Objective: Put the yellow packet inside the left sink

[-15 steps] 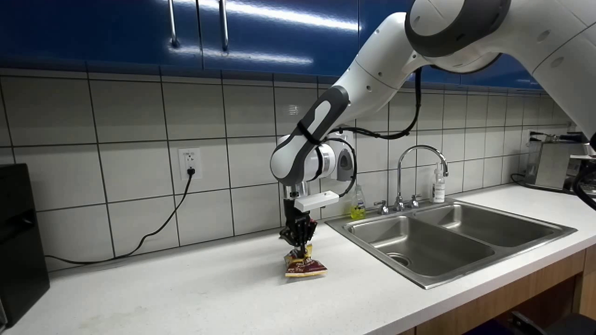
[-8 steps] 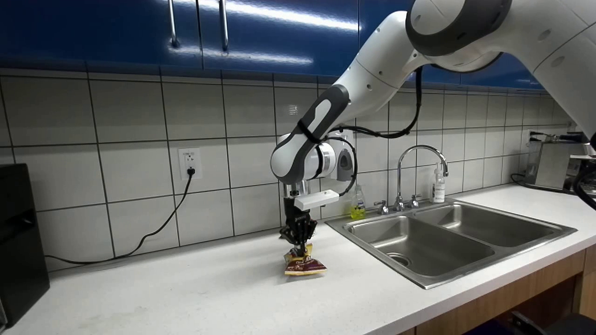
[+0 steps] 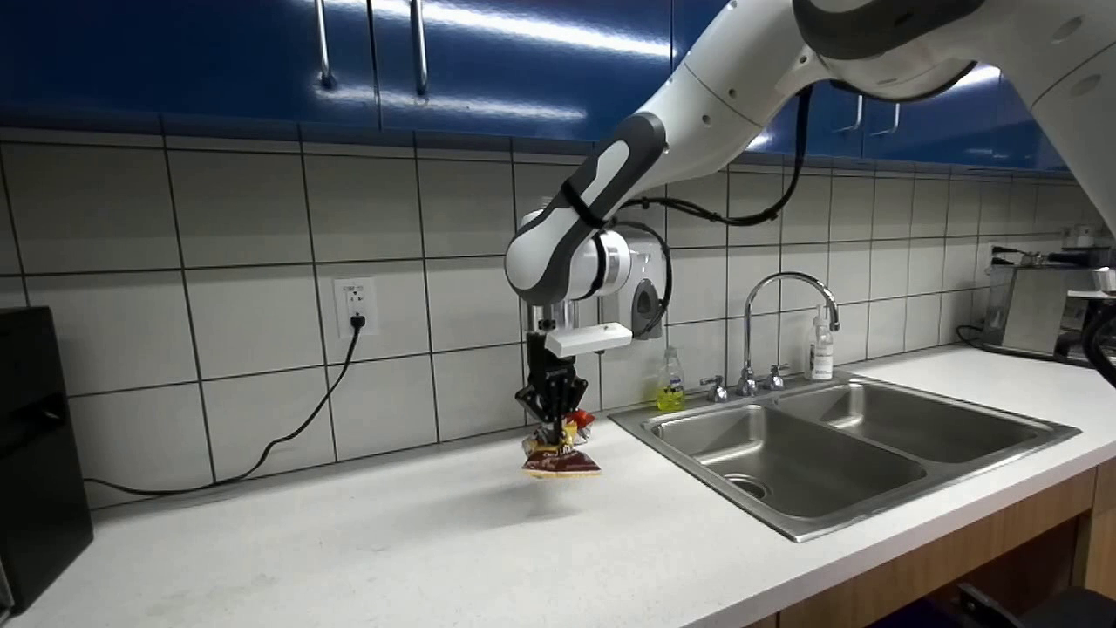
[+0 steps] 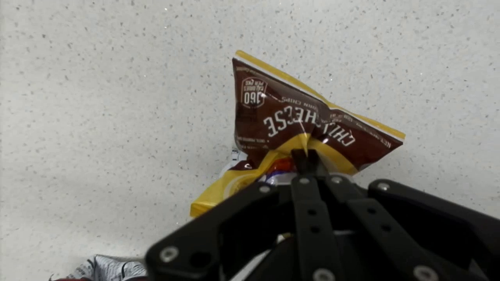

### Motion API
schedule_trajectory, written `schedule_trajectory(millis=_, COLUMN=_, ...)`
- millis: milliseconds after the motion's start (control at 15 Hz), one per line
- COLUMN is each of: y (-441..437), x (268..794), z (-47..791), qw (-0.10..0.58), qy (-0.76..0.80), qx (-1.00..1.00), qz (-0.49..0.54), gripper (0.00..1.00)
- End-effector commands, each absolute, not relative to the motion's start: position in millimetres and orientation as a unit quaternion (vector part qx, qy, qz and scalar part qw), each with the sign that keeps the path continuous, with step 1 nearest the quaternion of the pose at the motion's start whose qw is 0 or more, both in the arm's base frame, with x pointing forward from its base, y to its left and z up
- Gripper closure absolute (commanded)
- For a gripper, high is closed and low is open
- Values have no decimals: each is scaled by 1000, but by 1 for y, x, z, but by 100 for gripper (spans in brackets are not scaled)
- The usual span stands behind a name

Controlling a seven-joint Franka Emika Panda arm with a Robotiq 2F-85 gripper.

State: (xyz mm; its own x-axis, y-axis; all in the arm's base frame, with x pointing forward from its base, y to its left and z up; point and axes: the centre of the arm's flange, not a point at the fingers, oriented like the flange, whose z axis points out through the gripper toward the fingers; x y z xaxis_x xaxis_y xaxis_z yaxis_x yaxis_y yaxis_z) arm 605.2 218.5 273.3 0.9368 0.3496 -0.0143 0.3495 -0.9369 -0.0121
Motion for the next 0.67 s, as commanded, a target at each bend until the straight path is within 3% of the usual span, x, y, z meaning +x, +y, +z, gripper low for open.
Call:
schedule_trajectory(millis=0, y=208, x=578, z=309, qw=11, qy=-148, qx=-989, qz=10, gripper=100)
schedule_trajectory(millis=600, y=125, x=554, z=342, qw=27, qy=-47, qx=-998, qz=8, gripper=100)
